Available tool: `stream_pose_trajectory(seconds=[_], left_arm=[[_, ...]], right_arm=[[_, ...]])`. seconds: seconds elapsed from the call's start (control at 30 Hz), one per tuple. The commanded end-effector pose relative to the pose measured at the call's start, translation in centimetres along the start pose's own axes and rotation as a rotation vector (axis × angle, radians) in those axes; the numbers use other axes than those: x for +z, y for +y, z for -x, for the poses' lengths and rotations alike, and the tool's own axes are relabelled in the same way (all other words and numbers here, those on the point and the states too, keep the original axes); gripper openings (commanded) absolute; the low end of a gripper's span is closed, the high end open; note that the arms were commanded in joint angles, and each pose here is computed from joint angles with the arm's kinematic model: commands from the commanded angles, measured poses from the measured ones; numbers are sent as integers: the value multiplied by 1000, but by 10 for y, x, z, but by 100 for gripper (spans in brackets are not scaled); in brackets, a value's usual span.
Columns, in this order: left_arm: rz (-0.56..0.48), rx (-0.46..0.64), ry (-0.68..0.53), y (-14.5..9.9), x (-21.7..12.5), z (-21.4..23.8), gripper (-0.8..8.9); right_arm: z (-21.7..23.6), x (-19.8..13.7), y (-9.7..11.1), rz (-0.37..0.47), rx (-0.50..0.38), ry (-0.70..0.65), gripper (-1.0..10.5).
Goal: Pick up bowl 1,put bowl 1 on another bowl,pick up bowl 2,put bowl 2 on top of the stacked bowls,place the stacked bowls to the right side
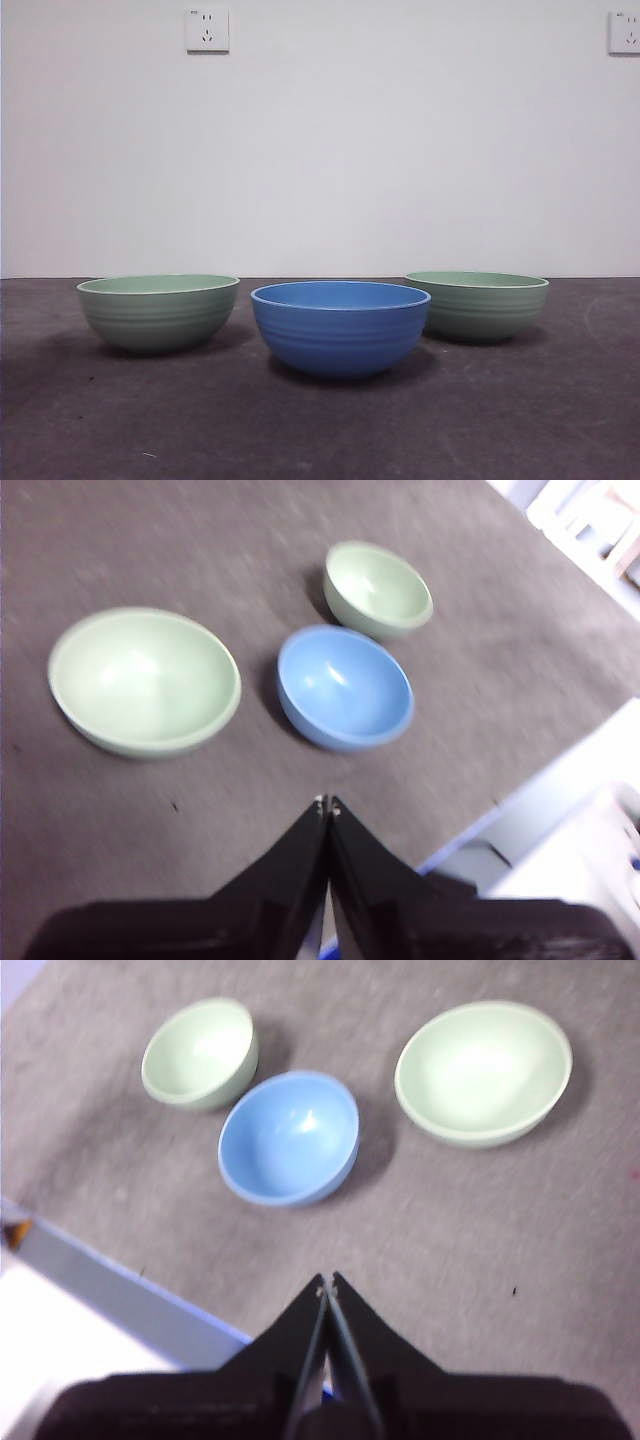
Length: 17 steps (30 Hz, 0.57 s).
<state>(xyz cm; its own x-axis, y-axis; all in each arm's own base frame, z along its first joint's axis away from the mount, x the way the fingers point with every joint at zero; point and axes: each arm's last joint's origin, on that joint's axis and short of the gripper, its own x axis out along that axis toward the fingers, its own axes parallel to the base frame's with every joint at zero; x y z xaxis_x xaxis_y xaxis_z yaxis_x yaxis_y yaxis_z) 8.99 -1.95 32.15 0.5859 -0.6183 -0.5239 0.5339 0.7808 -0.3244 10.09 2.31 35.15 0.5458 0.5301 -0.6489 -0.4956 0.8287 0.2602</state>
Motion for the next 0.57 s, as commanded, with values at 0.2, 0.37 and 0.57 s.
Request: stream_pose_trajectory(seconds=[0.2, 0.37, 0.57], left_arm=[[-18, -10, 45, -2, 5, 3, 62], [8, -9, 44, -2, 6, 3, 586], [9, -9, 46, -2, 5, 3, 588]], right_arm=[[-2, -1, 0, 16, 10, 49, 12], [-4, 0, -2, -26, 11, 57, 394], [-11, 4, -6, -87, 13, 85, 599]])
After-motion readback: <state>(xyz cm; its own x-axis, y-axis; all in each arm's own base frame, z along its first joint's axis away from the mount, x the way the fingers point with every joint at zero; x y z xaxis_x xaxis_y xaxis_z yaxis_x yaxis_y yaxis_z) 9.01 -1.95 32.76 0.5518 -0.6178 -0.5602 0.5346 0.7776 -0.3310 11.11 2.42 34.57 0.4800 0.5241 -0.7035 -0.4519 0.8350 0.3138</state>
